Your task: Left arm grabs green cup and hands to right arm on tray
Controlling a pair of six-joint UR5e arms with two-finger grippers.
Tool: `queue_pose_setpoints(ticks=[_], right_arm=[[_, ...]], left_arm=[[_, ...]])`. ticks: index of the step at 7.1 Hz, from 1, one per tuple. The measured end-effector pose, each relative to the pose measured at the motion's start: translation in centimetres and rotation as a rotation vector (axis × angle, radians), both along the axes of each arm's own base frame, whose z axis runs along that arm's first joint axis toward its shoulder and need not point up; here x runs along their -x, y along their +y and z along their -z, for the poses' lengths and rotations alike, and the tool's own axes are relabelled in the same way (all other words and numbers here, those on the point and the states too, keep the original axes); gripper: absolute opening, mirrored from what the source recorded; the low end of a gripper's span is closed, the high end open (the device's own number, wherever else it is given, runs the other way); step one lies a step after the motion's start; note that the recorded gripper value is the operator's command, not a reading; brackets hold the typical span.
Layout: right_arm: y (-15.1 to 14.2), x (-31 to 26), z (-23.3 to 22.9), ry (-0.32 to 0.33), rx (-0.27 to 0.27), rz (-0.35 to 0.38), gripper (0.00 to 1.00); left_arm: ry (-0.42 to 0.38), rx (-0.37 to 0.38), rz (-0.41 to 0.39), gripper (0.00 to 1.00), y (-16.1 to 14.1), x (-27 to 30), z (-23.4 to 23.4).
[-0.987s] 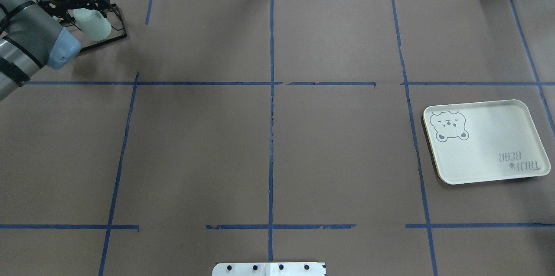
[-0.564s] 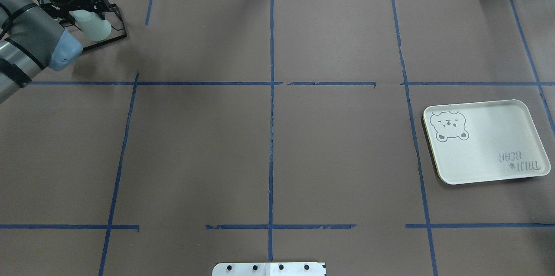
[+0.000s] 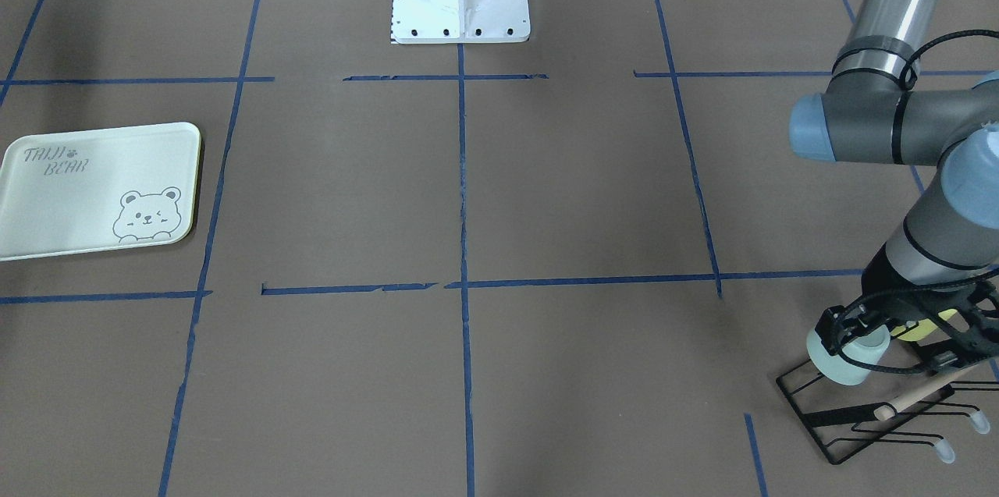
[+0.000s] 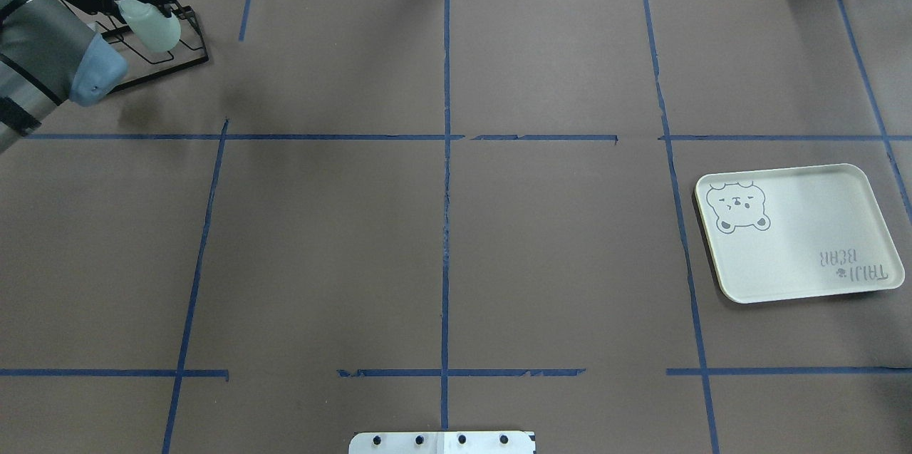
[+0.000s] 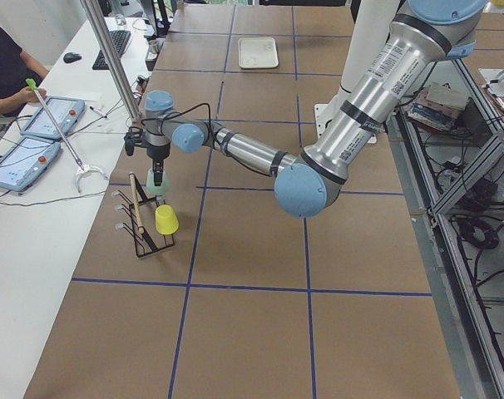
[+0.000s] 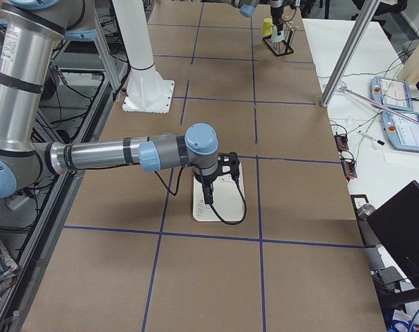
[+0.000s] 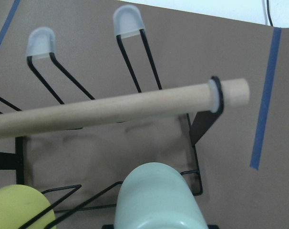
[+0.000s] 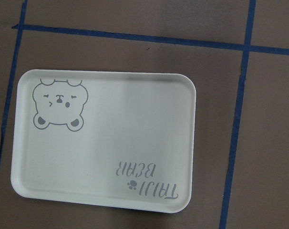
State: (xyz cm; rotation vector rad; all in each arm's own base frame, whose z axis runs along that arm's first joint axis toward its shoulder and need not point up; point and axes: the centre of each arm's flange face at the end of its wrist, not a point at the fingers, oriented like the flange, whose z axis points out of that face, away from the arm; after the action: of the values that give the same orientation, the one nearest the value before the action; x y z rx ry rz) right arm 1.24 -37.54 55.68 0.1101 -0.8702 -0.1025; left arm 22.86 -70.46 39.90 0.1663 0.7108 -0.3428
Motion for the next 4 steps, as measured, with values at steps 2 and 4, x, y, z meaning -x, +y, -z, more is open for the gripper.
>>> queue_pose_setpoints(ticks=[2, 4], right_arm=[[0.0, 0.1, 0.1, -0.008, 0.001, 0.002, 1.00], [0.0, 0.2, 0.2, -0.012, 0.001, 0.004, 1.00]], left_arm=[[0.036, -0.002, 0.016, 0.09, 2.2, 3.8, 2.5], [0.043, 0.005, 0.017, 0.10, 4.9, 5.2, 5.8]])
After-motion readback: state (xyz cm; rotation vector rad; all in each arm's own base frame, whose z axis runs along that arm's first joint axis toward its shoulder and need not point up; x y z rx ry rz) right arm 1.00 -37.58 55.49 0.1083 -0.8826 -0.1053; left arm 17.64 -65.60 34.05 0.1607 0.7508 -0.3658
